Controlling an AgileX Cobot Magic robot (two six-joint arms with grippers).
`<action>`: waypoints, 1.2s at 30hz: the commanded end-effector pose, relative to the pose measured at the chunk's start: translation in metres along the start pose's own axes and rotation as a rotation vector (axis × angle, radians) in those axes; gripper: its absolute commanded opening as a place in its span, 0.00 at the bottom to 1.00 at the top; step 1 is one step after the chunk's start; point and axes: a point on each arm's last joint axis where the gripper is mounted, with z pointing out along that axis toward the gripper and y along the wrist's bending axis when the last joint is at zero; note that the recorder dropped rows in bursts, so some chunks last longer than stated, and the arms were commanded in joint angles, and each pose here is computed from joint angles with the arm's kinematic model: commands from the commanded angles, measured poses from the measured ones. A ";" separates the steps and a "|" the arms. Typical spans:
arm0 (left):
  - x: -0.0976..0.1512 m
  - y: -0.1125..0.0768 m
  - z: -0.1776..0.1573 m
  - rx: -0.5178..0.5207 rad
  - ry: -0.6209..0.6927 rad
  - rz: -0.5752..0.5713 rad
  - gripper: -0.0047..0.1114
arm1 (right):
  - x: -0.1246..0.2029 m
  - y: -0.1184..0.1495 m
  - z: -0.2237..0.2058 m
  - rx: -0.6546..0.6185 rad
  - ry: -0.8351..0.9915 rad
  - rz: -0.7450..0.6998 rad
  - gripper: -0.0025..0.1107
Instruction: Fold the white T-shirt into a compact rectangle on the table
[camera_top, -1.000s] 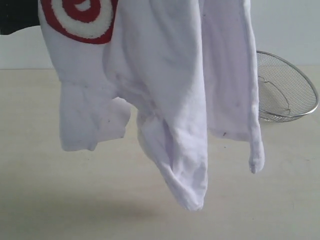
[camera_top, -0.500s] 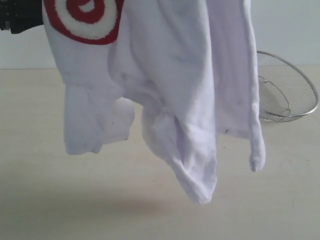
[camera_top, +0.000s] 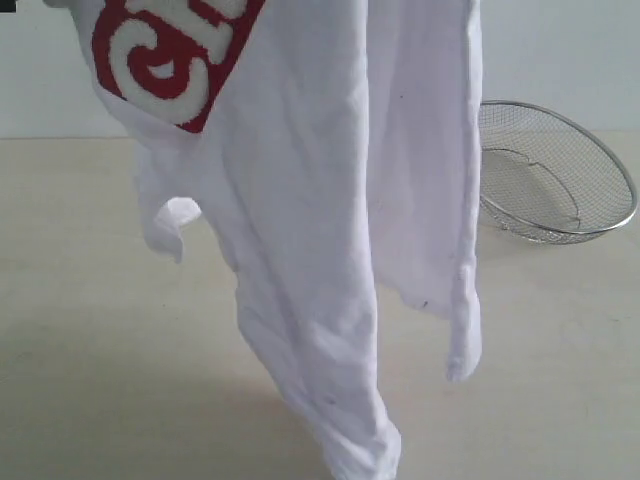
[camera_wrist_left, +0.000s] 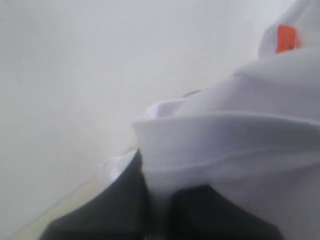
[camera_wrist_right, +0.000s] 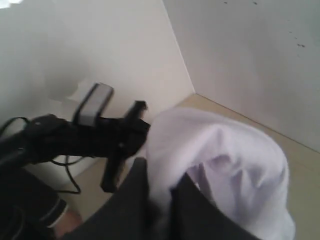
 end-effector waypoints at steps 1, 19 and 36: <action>-0.019 -0.003 -0.015 -0.073 -0.037 0.032 0.08 | 0.002 -0.005 -0.006 0.120 0.045 -0.054 0.02; -0.079 -0.039 -0.076 -0.210 -0.056 0.118 0.08 | 0.021 -0.034 -0.017 0.437 0.290 -0.159 0.02; -0.133 -0.099 -0.155 -0.295 -0.006 0.207 0.08 | 0.035 0.007 -0.045 0.368 0.244 -0.130 0.02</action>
